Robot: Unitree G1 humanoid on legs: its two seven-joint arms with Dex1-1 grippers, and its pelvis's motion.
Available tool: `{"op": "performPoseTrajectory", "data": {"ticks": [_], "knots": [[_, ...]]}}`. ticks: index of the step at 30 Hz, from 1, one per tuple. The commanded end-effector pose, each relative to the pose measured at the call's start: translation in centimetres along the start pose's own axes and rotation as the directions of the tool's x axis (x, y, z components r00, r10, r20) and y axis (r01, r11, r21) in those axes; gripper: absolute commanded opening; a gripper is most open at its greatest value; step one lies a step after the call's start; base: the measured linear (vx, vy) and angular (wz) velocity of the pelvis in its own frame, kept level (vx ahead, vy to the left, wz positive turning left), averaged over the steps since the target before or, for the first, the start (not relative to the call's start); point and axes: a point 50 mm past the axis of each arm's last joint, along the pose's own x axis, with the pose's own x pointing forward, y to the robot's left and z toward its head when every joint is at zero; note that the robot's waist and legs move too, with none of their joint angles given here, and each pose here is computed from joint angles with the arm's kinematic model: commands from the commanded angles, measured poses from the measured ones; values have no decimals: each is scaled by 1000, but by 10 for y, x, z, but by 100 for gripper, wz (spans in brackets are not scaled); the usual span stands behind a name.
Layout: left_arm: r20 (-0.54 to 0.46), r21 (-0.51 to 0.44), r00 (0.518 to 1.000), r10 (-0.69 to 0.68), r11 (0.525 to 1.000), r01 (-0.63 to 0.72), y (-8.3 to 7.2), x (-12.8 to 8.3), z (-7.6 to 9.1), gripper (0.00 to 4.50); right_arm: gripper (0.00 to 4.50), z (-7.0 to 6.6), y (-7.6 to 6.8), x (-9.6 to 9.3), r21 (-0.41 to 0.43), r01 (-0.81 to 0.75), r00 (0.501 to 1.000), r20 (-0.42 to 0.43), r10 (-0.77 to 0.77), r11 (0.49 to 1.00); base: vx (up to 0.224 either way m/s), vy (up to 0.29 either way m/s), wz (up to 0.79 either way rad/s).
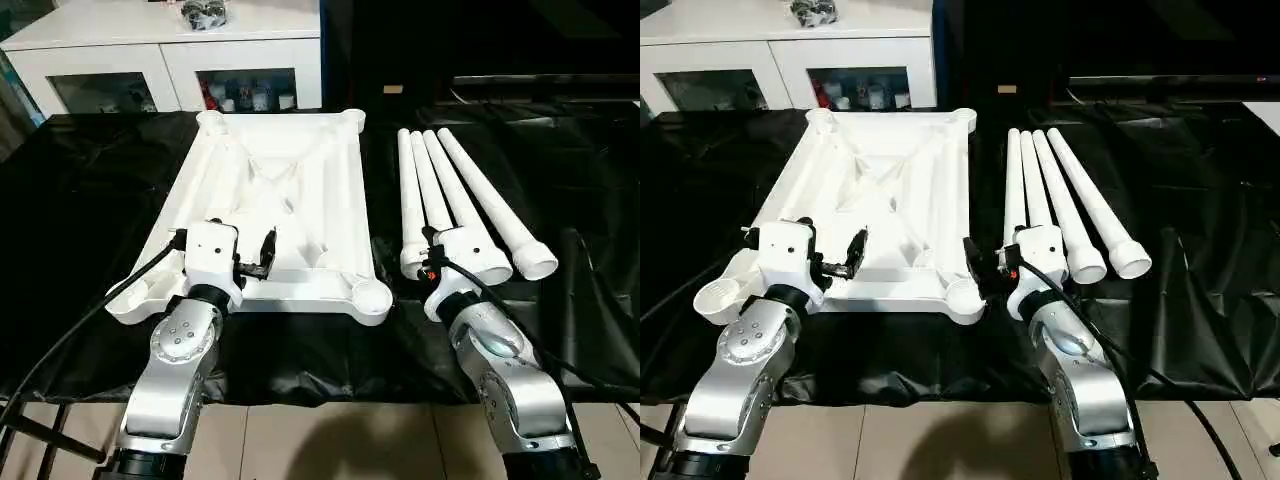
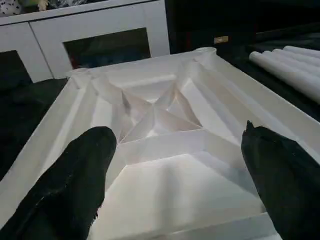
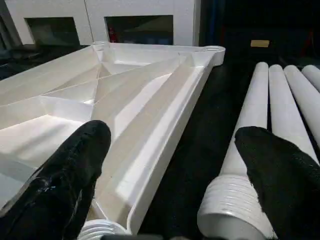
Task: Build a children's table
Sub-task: Move to table
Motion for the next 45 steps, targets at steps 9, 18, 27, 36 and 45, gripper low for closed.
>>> {"op": "performPoseTrajectory", "data": {"ticks": [9, 18, 27, 36, 45], "knots": [[-4, -4, 1000, 9, 1000, -9, 3, -1, -2, 450, 447, 0, 5, 1, -72, -42, 999, -5, 42, 997, 0, 2, 4], [-5, -5, 1000, 9, 1000, -9, 3, -2, -3, 450, 447, 0, 7, 0, -42, -51, 999, -3, 51, 998, 42, -35, 36], [-7, 1, 1000, 6, 1000, -6, 4, -3, -3, 450, 447, -2, 6, -1, -46, -41, 999, -9, 40, 998, 48, -17, 5], [0, 41, 999, -34, 999, 34, -1, -2, -1, 450, 447, 0, -4, -4, -41, 53, 999, -3, -53, 998, 69, -5, 4], [4, 64, 999, -51, 997, 51, -1, 4, 1, 450, 447, 4, -4, -2, -57, 60, 998, 0, -60, 997, -6, 4, 0]]}}
